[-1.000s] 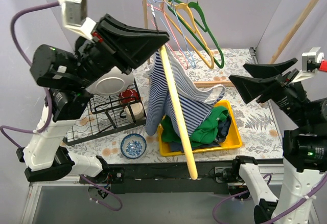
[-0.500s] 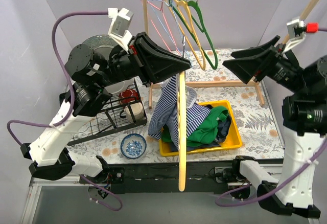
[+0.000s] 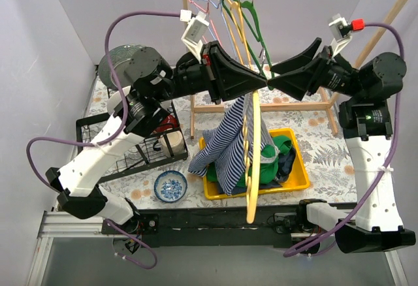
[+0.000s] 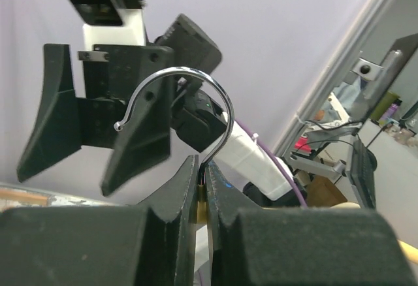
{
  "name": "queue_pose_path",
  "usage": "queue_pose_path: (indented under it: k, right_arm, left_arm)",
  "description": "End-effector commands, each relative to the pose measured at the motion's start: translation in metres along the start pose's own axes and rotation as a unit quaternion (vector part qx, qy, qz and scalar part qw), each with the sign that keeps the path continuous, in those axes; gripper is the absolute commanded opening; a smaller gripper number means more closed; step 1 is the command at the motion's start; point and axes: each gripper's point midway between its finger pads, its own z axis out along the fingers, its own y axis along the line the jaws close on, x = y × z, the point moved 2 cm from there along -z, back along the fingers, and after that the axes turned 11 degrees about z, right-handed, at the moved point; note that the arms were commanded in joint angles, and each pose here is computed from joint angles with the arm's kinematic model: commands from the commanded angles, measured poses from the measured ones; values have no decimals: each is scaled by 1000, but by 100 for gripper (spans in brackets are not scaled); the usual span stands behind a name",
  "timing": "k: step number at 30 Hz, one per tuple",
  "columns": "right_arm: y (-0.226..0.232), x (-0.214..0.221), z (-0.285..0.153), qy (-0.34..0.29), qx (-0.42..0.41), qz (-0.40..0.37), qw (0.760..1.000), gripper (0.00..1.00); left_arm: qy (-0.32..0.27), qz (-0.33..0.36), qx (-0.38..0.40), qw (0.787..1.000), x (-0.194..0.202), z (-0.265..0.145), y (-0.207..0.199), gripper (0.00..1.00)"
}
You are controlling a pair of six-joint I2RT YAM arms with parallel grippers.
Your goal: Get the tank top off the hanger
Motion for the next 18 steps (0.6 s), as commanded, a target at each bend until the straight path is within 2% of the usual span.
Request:
queue_pose_path:
  k: [1,8,14,17,18]
  right_arm:
    - [28,10,0,19,-89,-79,993,73]
    - [29,20,5,25,-106,-76,991,71]
    - [15,21,11,9,-73,-62,995,68]
    - [6,17,14,-9,-46,-58,997,54]
    - [3,13,15,-23,-34,-58,998,44]
  left_arm:
    - [-42,28,-19,999,-30,-1,1,0]
    - [-40,20,-13,999,-27,8,8,0]
    - [-44,11,-2,999,-25,13,10,0]
    - [-44,9,2,999,-23,14,11,0]
    - [-44,8,6,999,-23,14,10,0]
